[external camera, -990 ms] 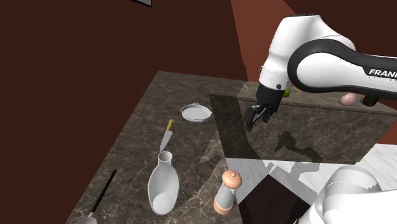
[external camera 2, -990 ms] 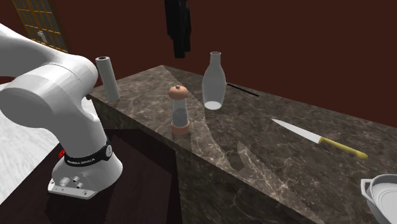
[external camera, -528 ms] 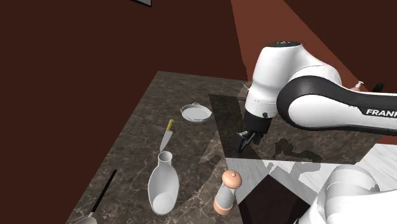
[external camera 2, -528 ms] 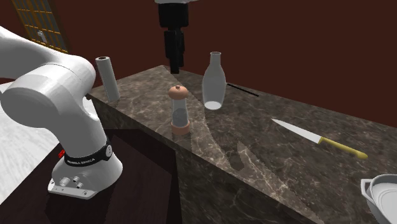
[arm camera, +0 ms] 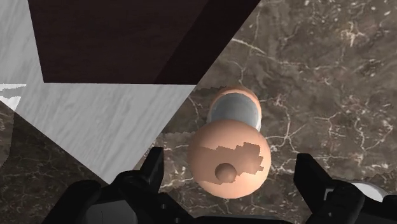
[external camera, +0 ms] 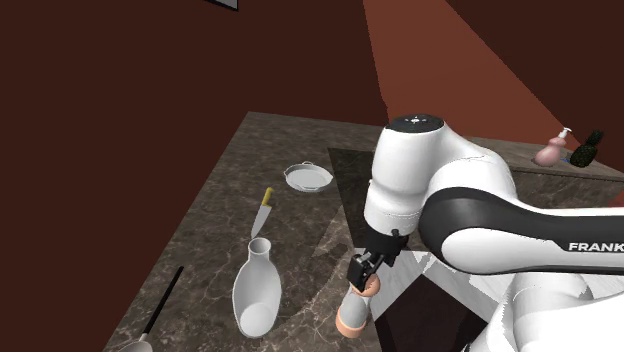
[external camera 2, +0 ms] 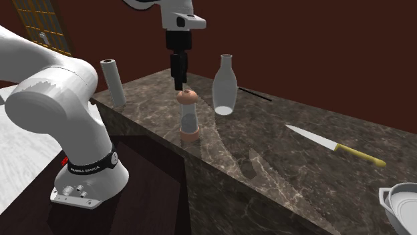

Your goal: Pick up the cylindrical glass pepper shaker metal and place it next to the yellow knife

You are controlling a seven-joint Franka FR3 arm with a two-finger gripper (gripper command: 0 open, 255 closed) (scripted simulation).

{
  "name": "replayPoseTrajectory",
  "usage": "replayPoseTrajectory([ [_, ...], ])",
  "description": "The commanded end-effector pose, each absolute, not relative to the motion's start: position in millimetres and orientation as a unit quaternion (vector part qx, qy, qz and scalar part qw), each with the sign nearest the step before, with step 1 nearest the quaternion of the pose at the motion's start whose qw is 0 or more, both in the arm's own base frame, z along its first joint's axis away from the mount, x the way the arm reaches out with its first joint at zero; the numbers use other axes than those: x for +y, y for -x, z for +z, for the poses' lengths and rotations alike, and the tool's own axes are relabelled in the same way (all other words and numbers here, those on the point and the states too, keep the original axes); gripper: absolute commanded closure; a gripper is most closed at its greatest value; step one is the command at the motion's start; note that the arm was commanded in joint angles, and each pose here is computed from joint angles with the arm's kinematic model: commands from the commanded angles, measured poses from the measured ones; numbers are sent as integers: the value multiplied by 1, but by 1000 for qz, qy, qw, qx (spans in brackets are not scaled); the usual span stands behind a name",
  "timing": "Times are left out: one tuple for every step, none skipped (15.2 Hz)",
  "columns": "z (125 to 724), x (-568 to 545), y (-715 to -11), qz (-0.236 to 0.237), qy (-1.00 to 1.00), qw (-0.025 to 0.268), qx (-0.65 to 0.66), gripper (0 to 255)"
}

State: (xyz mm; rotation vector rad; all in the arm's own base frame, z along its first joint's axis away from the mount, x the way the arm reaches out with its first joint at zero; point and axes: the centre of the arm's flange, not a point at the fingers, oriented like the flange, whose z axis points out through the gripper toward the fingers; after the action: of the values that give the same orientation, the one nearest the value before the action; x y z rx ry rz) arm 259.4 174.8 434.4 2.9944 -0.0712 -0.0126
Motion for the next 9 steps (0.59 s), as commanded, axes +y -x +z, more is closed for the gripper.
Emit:
replayPoseTrajectory([
  [424, 177, -258, -5, -997, 73, -23, 0],
  [418, 176, -258, -5, -997, 73, -23, 0],
  [413, 175, -258, -5, -997, 73, -23, 0],
  [408, 175, -258, -5, -997, 73, -23, 0],
  [403, 174, -258, -5, -997, 73, -23, 0],
  [394, 173, -258, -5, -997, 73, -23, 0],
  [394, 173, -258, -5, -997, 73, -23, 0],
  [394, 173, -258, -5, -997, 73, -23, 0],
  [394, 173, -258, -5, -997, 73, -23, 0],
])
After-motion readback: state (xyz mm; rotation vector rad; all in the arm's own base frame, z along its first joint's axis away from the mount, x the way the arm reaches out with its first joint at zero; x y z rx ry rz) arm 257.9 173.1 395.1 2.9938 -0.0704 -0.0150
